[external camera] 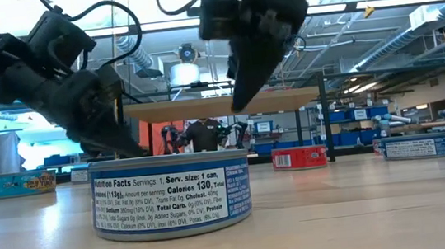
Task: Stack canned seafood by type on shelf
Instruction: Put the yellow-blue tuna can on the shelf
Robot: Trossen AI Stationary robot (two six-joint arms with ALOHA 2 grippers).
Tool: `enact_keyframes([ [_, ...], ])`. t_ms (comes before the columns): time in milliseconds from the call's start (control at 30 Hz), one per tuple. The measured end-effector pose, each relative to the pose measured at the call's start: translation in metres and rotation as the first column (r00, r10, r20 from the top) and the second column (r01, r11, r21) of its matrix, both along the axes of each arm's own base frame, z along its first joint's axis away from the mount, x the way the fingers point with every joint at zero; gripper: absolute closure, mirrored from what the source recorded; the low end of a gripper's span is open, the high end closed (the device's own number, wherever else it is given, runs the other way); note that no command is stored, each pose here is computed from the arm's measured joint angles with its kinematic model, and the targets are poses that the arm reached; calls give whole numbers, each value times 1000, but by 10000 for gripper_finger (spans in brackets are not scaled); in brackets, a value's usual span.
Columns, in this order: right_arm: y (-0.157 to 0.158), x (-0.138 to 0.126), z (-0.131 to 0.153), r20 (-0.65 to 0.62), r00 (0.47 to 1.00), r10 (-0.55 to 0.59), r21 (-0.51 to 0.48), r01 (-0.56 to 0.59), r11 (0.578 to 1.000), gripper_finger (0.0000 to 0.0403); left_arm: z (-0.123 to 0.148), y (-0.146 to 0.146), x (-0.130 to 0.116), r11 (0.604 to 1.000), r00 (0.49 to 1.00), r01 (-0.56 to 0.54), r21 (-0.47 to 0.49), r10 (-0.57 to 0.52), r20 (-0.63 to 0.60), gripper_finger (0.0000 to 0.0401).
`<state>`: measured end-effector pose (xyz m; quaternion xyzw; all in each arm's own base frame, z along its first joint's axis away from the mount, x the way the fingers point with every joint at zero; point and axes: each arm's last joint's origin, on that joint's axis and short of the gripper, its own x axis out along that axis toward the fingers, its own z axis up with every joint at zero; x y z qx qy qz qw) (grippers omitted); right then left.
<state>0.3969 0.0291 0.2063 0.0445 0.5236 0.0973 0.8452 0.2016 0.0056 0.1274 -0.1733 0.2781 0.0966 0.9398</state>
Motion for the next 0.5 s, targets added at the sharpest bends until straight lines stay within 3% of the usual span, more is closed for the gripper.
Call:
enact_keyframes([
  [267, 24, 29, -24, 125, 987, -102, 138, 85, 987, 398, -4, 0, 5, 998, 999, 41, 47, -41, 10, 401],
  [500, 37, 44, -64, 104, 980, -168, 177, 148, 973, 398, -7, -2, 6, 997, 998, 59, 42, -60, 6, 401],
])
